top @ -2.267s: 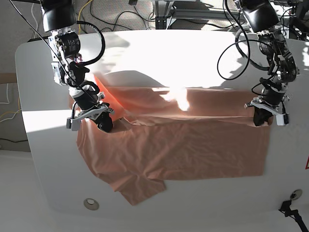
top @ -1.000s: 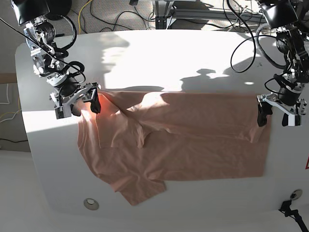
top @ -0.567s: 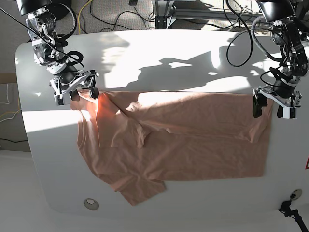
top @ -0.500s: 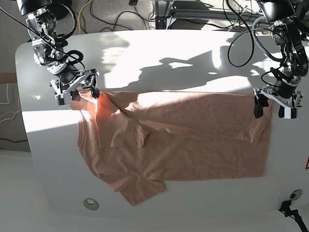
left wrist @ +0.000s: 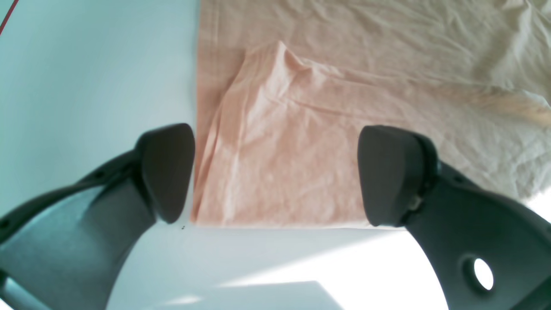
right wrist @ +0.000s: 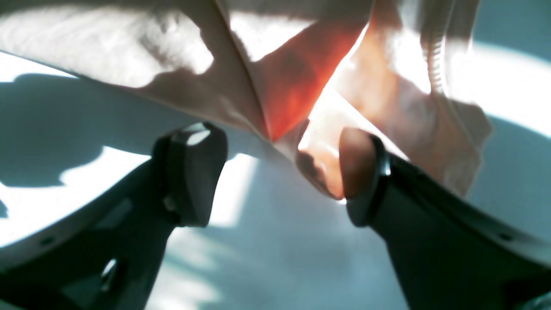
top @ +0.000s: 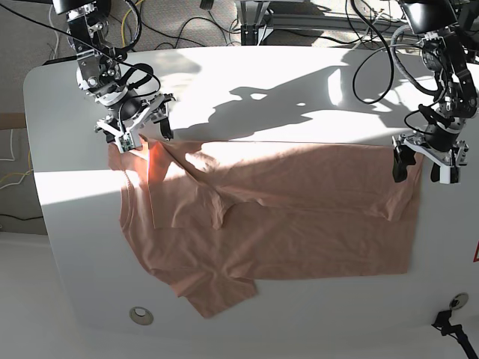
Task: Fold the T-shirt properly
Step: 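Release the fold and regrasp the folded edge with both grippers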
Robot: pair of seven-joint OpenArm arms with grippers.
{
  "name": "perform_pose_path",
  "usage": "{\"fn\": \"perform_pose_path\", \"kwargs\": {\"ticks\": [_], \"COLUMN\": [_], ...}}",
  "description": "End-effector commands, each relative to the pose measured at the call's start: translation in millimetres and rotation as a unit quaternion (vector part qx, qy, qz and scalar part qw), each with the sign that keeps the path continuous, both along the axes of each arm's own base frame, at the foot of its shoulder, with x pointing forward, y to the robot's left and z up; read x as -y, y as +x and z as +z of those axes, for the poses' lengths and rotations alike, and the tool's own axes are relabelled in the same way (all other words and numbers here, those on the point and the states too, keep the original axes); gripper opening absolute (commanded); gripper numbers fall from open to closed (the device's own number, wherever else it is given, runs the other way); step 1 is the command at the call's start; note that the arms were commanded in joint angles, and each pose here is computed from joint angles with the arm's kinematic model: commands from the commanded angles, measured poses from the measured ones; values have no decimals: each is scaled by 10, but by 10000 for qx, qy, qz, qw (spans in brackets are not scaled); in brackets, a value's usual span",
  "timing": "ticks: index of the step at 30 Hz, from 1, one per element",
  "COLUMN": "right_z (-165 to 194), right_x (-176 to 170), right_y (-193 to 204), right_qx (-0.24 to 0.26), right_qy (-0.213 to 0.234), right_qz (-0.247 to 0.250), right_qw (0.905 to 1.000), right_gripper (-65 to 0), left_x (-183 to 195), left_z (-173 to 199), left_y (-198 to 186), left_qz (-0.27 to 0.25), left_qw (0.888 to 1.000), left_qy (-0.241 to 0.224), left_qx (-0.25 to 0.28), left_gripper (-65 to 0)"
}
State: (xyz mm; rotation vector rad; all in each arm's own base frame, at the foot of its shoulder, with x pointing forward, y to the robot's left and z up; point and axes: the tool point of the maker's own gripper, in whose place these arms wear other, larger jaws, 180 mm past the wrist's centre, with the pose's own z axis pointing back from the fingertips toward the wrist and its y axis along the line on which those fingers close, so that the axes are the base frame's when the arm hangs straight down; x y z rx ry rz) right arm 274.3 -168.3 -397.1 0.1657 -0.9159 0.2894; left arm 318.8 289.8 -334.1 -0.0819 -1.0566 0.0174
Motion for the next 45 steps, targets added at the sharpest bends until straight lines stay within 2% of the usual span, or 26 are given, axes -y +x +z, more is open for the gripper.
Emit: {"fn": "perform_pose_path", "kwargs": {"ticks": [1,7,10,12,18,25,26,31,33,38,45], "right_z": [180,71,6,0,130,268,328,717,778,654,264], "right_x": [69,234,357,362,417,417,419,672,894,1221,1106], "right_y": [165,334,443,491,762,881,891,890,847,587,266], "right_qx": [352,274,213,204,401,593,677,1219,1302,1130,639], "right_qy": [-104,-235,-290,-278,-280,-253,-253,-185,-193,-181,70], "right_qz": [-2,-178,-323,-231,-224,-281,-327,-901,-1237,-1766,-1842], "right_qw": [9993,9992,9988,9991,9986,9975,9968,9883,9835,9776,9808], "right_gripper": [-285,-640,-650,-650,-650,-650,-637,-258,-185,-190,-190], "left_x": [-36,-36,-36,-36,-36,-34,-39,-36,-36,-39,-36], "left_z": [174,179,179,179,179,184,187,205,205,195,187], "left_y": [81,86,86,86,86,87,87,91,91,89,87], "left_qz": [-14,-14,-14,-14,-14,-16,-18,-35,-35,-29,-25], "left_qw": [9996,9995,9995,9995,9995,9995,9995,9994,9994,9995,9995], "left_qy": [47,47,47,47,47,50,57,75,75,69,58], "left_qx": [291,299,299,299,299,305,305,325,325,312,306], "left_gripper": [-87,-87,-87,-87,-87,-84,-83,-82,-82,-82,-82]}}
